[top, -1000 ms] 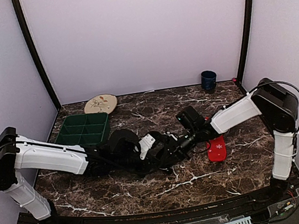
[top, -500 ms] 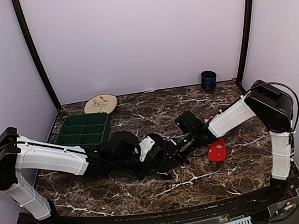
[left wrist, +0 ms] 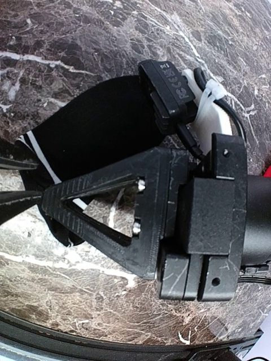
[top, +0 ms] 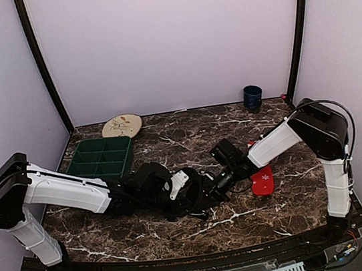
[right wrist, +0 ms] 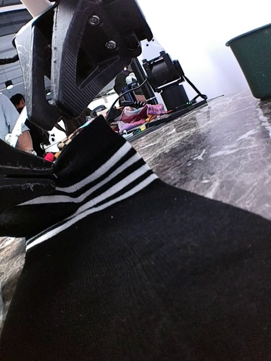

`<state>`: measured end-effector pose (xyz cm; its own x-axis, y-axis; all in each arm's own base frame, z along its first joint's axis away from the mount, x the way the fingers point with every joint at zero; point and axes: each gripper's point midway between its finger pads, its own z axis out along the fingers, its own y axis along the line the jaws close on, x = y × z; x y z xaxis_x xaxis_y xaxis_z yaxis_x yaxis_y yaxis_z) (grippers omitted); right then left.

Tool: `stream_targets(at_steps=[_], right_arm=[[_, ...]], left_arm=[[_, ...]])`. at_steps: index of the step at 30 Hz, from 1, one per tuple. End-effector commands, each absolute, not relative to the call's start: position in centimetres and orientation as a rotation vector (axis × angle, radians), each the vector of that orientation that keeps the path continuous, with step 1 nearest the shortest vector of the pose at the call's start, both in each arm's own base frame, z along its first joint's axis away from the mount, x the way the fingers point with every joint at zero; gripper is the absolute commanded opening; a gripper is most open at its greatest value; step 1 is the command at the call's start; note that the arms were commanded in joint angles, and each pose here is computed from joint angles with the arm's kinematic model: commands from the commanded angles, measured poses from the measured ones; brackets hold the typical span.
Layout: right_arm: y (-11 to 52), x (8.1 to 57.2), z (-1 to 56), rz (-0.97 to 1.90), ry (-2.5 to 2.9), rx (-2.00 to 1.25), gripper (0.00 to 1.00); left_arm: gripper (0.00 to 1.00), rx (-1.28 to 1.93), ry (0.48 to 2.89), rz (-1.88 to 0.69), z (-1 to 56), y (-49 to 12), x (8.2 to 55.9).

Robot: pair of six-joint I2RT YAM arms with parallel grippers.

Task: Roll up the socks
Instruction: Roll the sock at the center of the board.

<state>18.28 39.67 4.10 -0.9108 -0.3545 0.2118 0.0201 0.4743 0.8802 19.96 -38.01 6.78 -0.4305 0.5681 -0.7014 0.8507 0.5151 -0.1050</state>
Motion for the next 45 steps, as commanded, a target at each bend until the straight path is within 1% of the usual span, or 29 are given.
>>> stream_targets(at_steps=[1, 8, 21, 35, 45], right_arm=[[39.7, 18.1, 3.3, -1.387, -2.375, 0.320, 0.00], [39.8, 17.5, 2.7, -1.367, -2.380, 0.321, 0.00], [40.4, 18.3, 2.5, -1.357, -2.407, 0.313, 0.00], [40.0, 18.2, 1.8, -1.318, -2.434, 0.305, 0.00], [39.9, 18.2, 1.7, -1.304, -2.436, 0.316, 0.00]], left_arm=[[0.17, 1.174, 2.193, -0.649, 5.9, -37.9, 18.9], [0.16, 1.180, 2.218, -0.656, 5.2, -37.8, 18.6], [0.16, 1.173, 2.253, -0.657, 4.1, -37.2, 18.1], [0.17, 1.126, 2.291, -0.549, 2.4, -36.9, 19.4], [0.19, 1.063, 2.221, -0.568, 5.3, -38.1, 20.8]])
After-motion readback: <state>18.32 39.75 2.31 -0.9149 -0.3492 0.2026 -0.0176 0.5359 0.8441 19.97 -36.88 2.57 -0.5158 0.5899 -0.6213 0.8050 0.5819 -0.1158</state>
